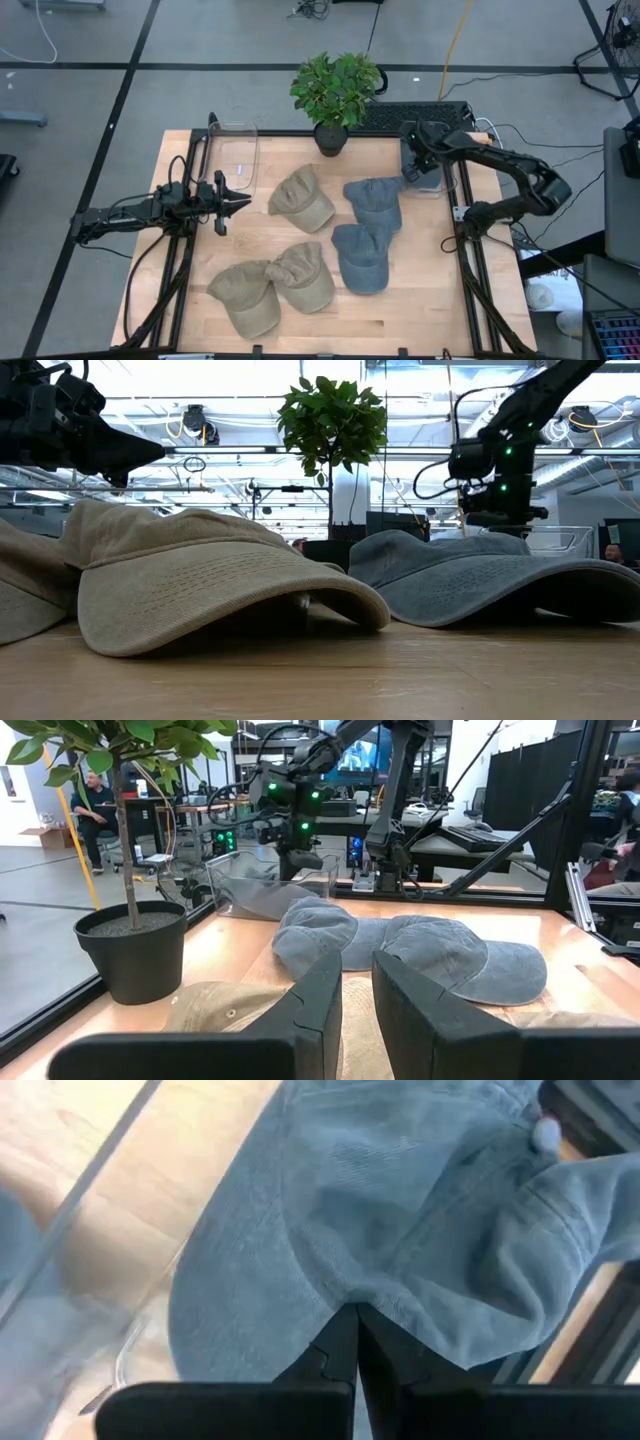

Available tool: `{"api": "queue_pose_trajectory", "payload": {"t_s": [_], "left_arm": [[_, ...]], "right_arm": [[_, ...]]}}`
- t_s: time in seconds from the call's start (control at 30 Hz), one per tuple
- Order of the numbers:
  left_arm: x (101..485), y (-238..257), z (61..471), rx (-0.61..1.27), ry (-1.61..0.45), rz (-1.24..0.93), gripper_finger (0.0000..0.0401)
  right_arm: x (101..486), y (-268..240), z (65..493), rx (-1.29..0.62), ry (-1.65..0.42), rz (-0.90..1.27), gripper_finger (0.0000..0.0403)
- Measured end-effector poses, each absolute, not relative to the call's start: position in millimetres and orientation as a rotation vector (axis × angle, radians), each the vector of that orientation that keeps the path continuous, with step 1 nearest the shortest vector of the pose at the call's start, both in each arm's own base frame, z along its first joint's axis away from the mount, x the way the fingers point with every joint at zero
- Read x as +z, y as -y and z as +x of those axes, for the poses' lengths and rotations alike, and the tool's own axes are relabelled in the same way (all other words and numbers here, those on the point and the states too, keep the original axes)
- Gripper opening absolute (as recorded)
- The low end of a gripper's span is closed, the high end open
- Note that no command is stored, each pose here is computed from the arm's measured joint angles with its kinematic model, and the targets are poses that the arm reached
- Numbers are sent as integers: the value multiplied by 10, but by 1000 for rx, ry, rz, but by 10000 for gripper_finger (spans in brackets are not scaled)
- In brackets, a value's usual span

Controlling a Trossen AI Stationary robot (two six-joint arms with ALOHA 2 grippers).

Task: Pick & Place hat
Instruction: Put the bottom blue cap into the right transparent bin

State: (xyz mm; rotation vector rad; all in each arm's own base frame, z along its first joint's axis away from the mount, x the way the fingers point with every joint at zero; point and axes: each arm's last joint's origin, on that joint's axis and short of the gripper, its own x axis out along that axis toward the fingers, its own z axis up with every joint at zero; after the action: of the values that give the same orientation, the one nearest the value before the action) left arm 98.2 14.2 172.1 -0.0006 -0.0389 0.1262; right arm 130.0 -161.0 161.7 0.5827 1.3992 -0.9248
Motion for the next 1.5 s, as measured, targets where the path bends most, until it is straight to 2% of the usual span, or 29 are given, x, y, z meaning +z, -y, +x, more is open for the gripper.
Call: {"api": "queue_pose_trajectory", "payload": {"t_s": [0.17,0.37,0.63,0.93,1.07,1.17,1.3,1.5], "left_arm": [[1721,-141,982,126,39,-1,67],[1721,-141,982,126,39,-1,67],[1721,-141,982,126,39,-1,67],[1721,-141,982,126,39,-1,67],[1721,-142,982,126,39,-1,67],[1721,-141,982,126,39,-1,67],[1721,-141,982,126,39,-1,67],[1721,-141,982,126,39,-1,67]], "right_arm": [[1534,1631,1316,-917,-1447,589,0],[1620,1615,1305,-921,-1400,580,0],[1944,1527,1271,-934,-1248,558,0],[2345,1297,1259,-912,-996,428,0],[2498,1122,1318,-758,-848,437,0],[2628,923,1405,-554,-721,464,0],[2794,557,1510,-316,-566,395,0],[2719,-34,1590,-84,-317,266,0]]}}
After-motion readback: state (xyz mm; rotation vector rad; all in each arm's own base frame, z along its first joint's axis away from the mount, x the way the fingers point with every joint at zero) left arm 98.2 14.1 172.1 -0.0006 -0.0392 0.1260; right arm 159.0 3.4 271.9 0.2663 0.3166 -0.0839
